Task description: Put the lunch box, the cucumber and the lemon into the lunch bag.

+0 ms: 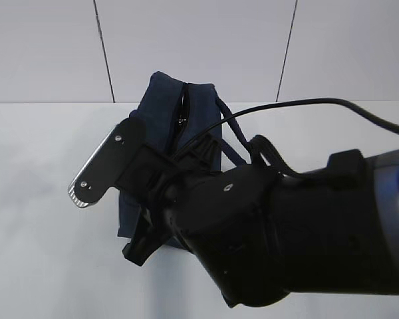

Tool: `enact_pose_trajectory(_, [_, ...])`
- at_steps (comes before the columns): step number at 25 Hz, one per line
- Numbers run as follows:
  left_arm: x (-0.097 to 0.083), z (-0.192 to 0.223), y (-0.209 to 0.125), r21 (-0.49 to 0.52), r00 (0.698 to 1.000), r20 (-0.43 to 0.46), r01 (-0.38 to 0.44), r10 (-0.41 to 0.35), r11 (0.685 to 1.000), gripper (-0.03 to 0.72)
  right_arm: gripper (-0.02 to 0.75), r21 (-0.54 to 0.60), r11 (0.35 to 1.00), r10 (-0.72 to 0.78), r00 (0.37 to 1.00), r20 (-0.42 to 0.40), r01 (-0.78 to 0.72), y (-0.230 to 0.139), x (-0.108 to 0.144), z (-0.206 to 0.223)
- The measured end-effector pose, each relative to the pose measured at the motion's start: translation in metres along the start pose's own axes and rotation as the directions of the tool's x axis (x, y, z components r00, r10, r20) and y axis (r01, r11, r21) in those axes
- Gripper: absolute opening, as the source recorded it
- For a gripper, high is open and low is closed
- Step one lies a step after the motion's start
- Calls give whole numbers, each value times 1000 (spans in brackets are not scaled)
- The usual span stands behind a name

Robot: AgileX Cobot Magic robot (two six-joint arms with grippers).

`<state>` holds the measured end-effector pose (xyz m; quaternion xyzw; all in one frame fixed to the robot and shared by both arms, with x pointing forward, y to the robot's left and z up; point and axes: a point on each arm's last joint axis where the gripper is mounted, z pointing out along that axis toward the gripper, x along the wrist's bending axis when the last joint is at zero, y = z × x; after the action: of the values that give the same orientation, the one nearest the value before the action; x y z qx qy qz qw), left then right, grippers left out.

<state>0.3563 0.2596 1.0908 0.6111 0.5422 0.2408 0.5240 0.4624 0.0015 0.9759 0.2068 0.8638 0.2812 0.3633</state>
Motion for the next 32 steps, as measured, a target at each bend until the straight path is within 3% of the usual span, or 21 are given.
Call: enact_pose_trajectory(32, [0, 0, 0, 0, 1000, 0, 0, 0, 1000, 308, 8, -48, 996, 80, 997, 17, -79, 11, -9, -10])
